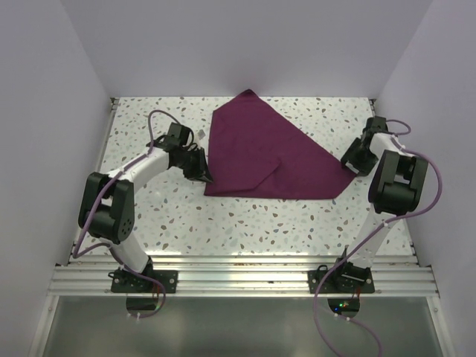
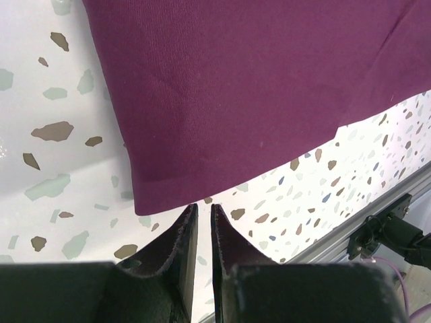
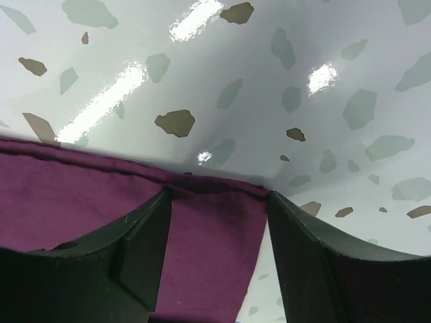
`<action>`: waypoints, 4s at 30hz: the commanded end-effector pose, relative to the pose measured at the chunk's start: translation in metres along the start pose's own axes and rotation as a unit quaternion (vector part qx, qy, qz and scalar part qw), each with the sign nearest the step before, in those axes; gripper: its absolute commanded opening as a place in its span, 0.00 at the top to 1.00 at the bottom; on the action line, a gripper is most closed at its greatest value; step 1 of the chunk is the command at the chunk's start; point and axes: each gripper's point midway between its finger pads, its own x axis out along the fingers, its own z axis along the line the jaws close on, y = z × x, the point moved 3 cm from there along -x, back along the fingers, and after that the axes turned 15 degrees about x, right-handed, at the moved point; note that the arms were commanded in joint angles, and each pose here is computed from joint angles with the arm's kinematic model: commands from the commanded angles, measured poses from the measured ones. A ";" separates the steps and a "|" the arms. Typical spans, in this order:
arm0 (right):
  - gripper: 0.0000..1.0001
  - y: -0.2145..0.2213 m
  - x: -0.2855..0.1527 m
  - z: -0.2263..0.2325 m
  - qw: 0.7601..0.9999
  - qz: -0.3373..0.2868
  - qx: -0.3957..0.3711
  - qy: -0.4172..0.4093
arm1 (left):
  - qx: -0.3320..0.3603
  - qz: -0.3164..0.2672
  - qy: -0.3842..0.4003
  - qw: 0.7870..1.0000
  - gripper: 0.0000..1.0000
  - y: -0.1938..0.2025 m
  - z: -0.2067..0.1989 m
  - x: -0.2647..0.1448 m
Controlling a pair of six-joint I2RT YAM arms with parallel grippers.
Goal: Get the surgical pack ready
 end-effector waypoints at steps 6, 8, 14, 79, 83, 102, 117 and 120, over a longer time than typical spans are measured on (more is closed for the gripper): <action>0.61 0.021 0.009 0.008 0.998 0.042 -0.006 -0.048 | 0.017 -0.018 0.003 1.000 0.83 -0.012 -0.007 -0.014; 0.66 0.022 0.007 0.011 0.998 0.040 -0.004 -0.056 | 0.017 -0.019 0.000 1.000 0.83 -0.013 -0.007 -0.015; 0.85 0.017 -0.024 0.032 0.995 0.026 -0.003 -0.101 | 0.018 -0.022 -0.003 1.000 0.83 -0.022 -0.008 -0.018; 1.00 0.338 -0.216 0.348 0.847 0.130 -0.316 -0.407 | -0.124 -0.052 -0.124 0.983 0.57 -0.007 0.060 -0.020; 1.00 0.345 -0.204 0.352 0.853 0.134 -0.309 -0.399 | -0.125 -0.055 -0.122 0.983 0.57 -0.007 0.063 -0.024; 0.32 0.337 -0.183 0.346 0.864 0.114 -0.331 -0.363 | -0.136 -0.089 -0.077 0.984 0.44 -0.024 0.084 -0.046; 0.67 0.247 -0.189 0.235 0.863 0.156 -0.319 -0.359 | -0.146 -0.106 0.077 0.981 0.41 -0.057 0.075 -0.012; 0.78 0.259 -0.189 0.220 0.835 0.210 -0.333 -0.385 | -0.154 -0.090 0.082 0.981 0.43 -0.056 0.078 0.000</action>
